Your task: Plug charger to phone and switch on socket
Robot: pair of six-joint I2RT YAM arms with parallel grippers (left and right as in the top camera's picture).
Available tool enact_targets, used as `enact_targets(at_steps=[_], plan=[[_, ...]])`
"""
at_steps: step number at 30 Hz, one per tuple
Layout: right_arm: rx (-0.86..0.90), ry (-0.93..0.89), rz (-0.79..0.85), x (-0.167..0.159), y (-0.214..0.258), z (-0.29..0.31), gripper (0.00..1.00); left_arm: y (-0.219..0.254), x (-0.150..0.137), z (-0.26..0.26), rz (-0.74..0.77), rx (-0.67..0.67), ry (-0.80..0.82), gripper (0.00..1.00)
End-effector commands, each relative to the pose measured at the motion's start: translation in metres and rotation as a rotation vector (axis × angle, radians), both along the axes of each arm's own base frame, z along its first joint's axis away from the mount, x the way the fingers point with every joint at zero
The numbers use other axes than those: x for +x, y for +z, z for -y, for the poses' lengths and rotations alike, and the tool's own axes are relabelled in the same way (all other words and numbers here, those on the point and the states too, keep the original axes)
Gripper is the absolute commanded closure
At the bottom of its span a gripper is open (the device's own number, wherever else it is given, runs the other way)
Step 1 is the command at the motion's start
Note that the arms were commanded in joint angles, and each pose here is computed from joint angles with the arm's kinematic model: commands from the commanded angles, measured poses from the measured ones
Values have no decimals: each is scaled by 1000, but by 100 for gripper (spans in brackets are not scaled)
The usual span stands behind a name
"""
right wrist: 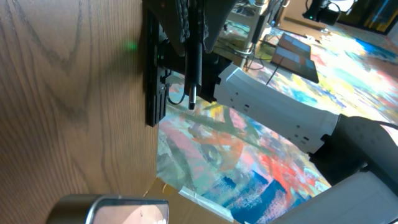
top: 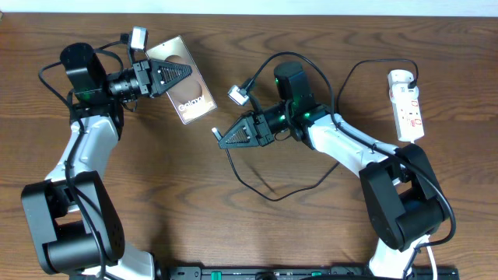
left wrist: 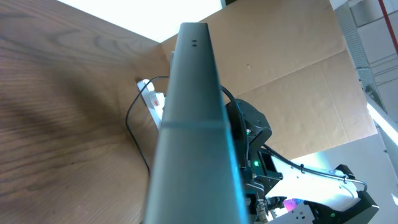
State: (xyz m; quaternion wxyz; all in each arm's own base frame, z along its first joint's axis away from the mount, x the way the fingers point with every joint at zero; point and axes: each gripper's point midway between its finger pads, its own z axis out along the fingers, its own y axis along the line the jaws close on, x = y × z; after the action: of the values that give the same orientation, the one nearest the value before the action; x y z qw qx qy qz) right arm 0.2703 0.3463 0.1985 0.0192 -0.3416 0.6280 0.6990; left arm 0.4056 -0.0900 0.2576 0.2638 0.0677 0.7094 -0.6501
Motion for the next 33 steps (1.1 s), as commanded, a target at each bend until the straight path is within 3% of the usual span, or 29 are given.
enact_targets(at_steps=[1, 19, 33], plan=[[5, 5, 8, 0, 3, -3, 99, 5, -4, 2, 16, -2, -33, 93], [-21, -21, -26, 15, -17, -11, 99, 7, -4, 4, 38, 3, -38, 93], [5, -32, 6, 21, -5, -14, 99, 8, -4, 4, 52, 6, -37, 93]])
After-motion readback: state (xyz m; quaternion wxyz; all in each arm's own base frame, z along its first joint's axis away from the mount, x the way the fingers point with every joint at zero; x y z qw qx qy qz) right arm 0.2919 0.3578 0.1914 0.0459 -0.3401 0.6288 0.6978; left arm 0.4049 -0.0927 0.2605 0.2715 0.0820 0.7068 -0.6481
